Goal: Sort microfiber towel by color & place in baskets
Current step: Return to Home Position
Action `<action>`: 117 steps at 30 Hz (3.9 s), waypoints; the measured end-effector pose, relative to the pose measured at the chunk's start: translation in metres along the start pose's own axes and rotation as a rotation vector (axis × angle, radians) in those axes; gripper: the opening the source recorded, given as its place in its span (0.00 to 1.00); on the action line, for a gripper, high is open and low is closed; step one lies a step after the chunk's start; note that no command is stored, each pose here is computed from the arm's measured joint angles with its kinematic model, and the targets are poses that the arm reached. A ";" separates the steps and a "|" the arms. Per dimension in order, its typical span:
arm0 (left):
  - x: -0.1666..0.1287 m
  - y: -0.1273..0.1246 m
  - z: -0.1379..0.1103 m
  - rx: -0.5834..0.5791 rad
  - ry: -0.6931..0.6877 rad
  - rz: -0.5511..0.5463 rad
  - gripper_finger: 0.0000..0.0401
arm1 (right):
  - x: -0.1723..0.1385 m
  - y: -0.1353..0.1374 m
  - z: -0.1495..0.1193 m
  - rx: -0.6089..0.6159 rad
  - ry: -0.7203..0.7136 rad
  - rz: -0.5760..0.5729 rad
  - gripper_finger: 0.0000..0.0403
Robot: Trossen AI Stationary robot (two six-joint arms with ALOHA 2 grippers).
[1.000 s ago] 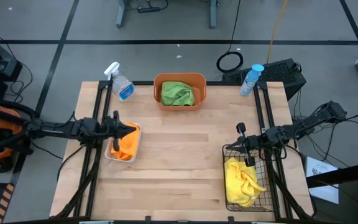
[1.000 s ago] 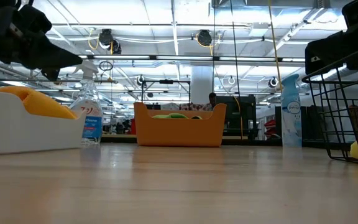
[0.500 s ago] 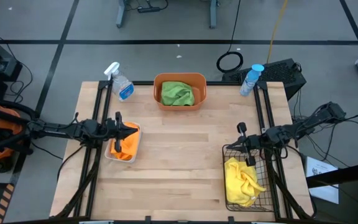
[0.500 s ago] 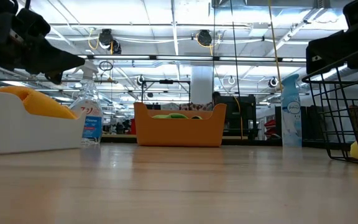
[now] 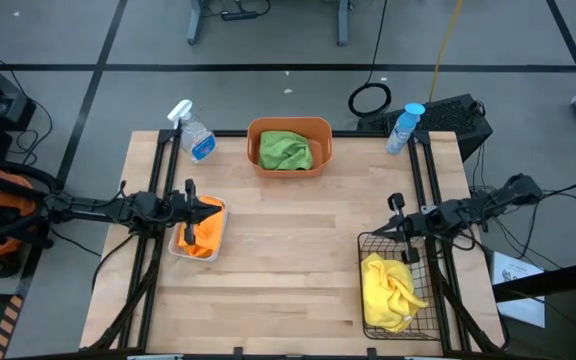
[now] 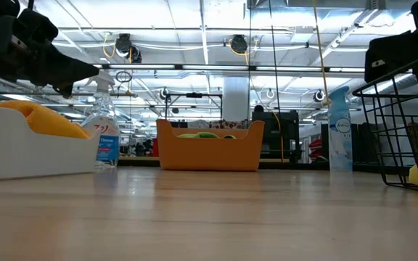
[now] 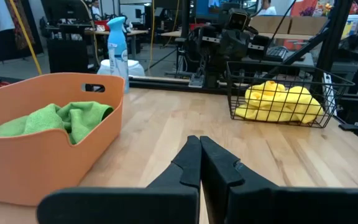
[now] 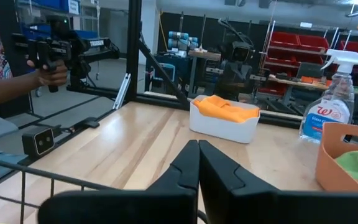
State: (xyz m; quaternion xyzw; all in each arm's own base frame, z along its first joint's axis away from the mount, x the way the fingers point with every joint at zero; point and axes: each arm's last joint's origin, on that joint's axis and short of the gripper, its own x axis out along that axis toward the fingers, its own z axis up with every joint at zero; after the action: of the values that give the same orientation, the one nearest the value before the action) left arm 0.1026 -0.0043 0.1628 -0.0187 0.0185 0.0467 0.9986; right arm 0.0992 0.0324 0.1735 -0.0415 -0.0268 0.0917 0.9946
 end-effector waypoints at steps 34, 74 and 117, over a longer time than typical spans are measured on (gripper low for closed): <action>0.000 0.001 0.000 0.031 0.000 0.020 0.01 | -0.007 -0.024 -0.002 0.024 -0.014 -0.032 0.00; -0.006 -0.002 0.004 0.047 -0.065 -0.092 0.00 | -0.007 -0.023 -0.004 0.044 0.004 -0.028 0.00; -0.005 0.004 0.004 0.069 -0.065 -0.086 0.05 | -0.007 -0.023 -0.004 0.045 0.005 -0.026 0.00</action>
State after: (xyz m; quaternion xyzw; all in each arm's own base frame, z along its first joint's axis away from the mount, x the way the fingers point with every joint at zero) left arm 0.0974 -0.0003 0.1671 0.0164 -0.0132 0.0035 0.9998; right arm 0.0965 0.0087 0.1714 -0.0191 -0.0229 0.0790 0.9964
